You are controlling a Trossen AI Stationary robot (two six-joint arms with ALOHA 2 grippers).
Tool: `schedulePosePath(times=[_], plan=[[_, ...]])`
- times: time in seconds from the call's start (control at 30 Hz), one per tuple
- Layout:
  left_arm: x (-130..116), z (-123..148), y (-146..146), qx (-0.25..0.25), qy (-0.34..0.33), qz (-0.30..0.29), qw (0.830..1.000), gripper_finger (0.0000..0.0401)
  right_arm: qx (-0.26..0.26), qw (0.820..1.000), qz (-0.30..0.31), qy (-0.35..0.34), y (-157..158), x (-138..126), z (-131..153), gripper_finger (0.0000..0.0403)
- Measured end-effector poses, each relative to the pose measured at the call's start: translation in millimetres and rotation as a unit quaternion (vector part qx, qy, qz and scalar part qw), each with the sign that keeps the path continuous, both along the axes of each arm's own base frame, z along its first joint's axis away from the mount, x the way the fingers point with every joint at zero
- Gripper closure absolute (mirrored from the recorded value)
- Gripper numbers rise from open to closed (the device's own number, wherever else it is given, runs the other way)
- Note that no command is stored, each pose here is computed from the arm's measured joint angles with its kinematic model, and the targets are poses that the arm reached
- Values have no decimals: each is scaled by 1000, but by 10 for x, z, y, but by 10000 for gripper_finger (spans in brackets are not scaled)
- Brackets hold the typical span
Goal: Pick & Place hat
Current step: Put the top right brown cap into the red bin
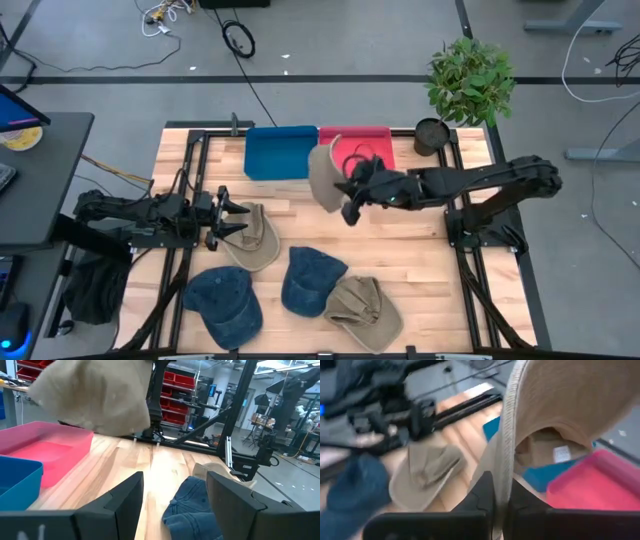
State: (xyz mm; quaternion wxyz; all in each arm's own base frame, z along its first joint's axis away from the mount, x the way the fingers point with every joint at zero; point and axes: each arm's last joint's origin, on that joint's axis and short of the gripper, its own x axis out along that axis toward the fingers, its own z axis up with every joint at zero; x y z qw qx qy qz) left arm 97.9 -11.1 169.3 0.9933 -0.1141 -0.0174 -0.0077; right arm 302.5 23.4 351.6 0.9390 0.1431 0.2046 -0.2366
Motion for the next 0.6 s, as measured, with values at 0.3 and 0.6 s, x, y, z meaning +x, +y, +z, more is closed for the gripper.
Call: schedulePosePath(times=[0.3,0.6], plan=[[0,0,0,0,0,0,1000,181,83,972,-65,-211,-268,-87,-257,398],[0,0,0,0,0,0,1000,181,120,931,-110,-327,-620,-302,-854,398]])
